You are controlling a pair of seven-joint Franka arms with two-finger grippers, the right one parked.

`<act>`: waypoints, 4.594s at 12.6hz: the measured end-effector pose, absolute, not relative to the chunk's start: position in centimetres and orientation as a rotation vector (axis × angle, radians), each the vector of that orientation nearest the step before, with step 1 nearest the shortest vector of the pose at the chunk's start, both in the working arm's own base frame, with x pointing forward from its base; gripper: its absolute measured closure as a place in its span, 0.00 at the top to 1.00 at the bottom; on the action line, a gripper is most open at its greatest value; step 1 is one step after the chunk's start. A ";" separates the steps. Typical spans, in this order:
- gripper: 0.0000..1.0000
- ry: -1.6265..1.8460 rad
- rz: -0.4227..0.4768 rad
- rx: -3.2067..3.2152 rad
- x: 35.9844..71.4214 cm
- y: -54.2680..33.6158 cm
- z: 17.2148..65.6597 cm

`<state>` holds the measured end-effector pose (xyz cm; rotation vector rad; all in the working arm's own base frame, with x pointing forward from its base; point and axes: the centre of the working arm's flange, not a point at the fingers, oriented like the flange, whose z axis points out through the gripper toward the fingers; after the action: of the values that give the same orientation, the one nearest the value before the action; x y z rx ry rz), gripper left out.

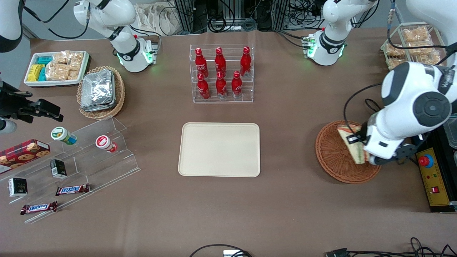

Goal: Place sandwich from basket to tray

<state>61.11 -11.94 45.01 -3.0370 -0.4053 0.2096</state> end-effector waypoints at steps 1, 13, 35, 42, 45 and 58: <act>0.19 -0.336 0.217 -3.057 61.0 -14.8 44.7; 0.19 0.178 0.122 -3.217 60.0 -39.7 21.8; 0.67 0.015 0.124 -3.165 56.5 -44.9 23.6; 1.00 0.079 -0.073 -3.111 51.5 -42.3 33.2; 1.00 0.065 -0.062 -3.110 48.2 -38.8 36.9; 1.00 -0.196 0.193 -3.102 55.1 -10.1 54.2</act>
<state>55.07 -10.11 54.25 -3.1023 -0.1961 0.1931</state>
